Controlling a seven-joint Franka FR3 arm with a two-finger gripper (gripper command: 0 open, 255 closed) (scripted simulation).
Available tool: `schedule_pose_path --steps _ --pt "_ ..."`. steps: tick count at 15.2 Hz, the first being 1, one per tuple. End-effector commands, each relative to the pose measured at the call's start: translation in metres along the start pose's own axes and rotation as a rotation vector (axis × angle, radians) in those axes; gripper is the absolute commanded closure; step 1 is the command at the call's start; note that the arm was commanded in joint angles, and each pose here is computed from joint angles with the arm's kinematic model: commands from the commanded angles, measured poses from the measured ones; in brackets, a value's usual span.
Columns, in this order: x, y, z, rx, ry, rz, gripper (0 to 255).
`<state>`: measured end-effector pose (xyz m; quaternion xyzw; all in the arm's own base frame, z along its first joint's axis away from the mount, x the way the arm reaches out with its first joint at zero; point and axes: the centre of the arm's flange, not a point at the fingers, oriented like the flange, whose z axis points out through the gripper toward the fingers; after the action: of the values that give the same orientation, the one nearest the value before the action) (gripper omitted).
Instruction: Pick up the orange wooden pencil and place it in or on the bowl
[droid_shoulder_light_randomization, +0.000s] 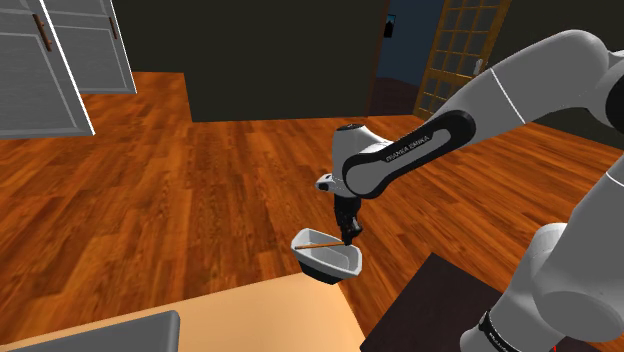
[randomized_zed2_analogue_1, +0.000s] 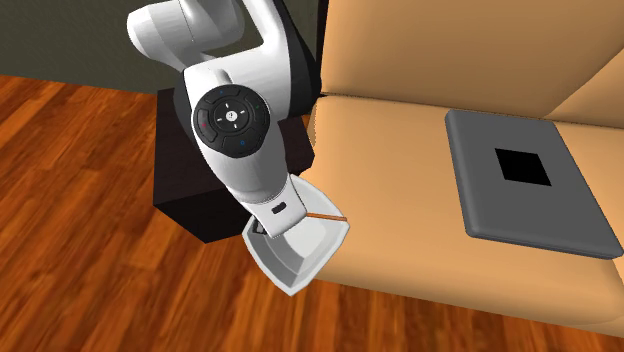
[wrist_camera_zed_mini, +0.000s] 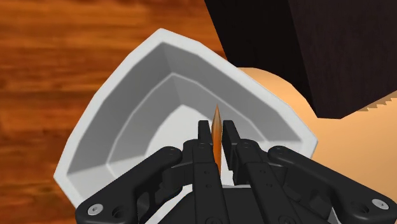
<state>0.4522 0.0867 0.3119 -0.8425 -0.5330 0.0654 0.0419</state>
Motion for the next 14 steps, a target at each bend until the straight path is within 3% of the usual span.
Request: schedule_pose_path --steps 1,3,4,9,13,14 --pt "0.0 0.0 0.0 0.0 0.0 0.0 255" --pt "0.0 0.0 0.0 0.0 0.0 0.0 255" --pt "0.0 0.0 0.0 0.0 0.0 0.0 0" --pt "0.0 0.0 0.0 0.0 0.0 0.0 0" --pt "0.0 0.0 -0.05 0.0 0.0 0.0 0" --pt "0.0 0.0 -0.05 0.0 0.0 0.0 0"
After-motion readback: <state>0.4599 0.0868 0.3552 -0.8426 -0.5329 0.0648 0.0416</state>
